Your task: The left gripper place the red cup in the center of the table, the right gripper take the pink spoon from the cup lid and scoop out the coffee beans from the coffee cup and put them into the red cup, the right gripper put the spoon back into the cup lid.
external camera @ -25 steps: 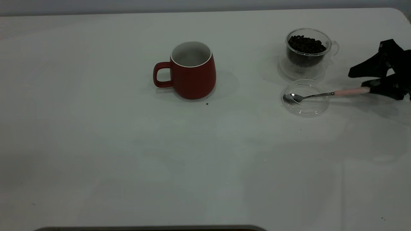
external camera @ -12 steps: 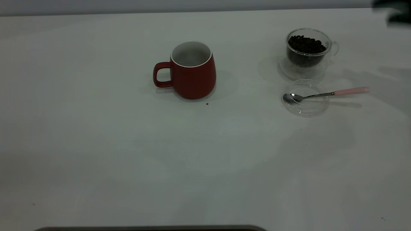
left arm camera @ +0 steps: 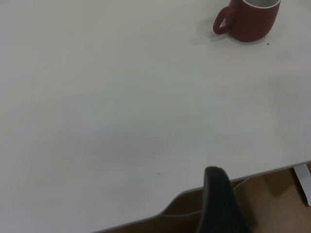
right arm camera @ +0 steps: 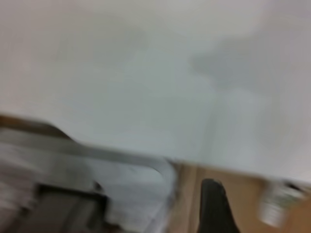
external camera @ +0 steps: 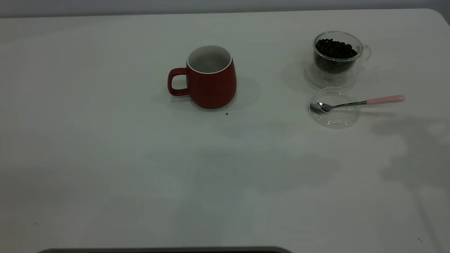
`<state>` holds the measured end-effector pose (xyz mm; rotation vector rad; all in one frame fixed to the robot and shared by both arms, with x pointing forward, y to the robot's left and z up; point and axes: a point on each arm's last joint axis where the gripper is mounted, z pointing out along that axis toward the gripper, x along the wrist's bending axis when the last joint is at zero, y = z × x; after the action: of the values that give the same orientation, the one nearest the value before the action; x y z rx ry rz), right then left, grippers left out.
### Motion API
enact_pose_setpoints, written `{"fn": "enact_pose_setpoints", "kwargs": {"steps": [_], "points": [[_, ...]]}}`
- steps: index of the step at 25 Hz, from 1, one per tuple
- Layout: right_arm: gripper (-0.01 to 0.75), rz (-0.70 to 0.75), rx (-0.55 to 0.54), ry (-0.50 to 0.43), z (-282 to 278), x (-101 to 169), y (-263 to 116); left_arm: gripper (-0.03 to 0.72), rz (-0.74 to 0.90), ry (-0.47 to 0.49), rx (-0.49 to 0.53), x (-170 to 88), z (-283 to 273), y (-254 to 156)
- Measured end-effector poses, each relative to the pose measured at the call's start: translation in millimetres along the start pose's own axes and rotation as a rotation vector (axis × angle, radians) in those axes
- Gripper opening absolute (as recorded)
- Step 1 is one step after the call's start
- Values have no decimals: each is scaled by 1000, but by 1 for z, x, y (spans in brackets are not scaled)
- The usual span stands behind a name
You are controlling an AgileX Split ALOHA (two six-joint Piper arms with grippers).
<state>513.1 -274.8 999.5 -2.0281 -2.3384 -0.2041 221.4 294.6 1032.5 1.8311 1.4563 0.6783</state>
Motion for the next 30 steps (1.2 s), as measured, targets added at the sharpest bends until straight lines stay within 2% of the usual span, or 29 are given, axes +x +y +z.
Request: {"fn": "enact_pose_setpoints", "kwargs": {"steps": [2, 6, 12, 15, 18, 24, 30], "points": [[515, -37, -4, -29, -23, 20, -16, 505, 0, 0, 0, 0, 0, 0], [515, -12, -56, 30, -44, 32, -51, 505, 0, 0, 0, 0, 0, 0], [515, 86, -53, 37, -22, 14, -122, 505, 0, 0, 0, 0, 0, 0], [515, 113, -119, 7, -16, 10, -151, 505, 0, 0, 0, 0, 0, 0], [515, 95, -224, -37, -20, 10, -176, 505, 0, 0, 0, 0, 0, 0], [515, 54, -522, -93, -44, 18, -213, 505, 0, 0, 0, 0, 0, 0], [515, 29, -719, -113, -54, 24, -241, 505, 0, 0, 0, 0, 0, 0]]}}
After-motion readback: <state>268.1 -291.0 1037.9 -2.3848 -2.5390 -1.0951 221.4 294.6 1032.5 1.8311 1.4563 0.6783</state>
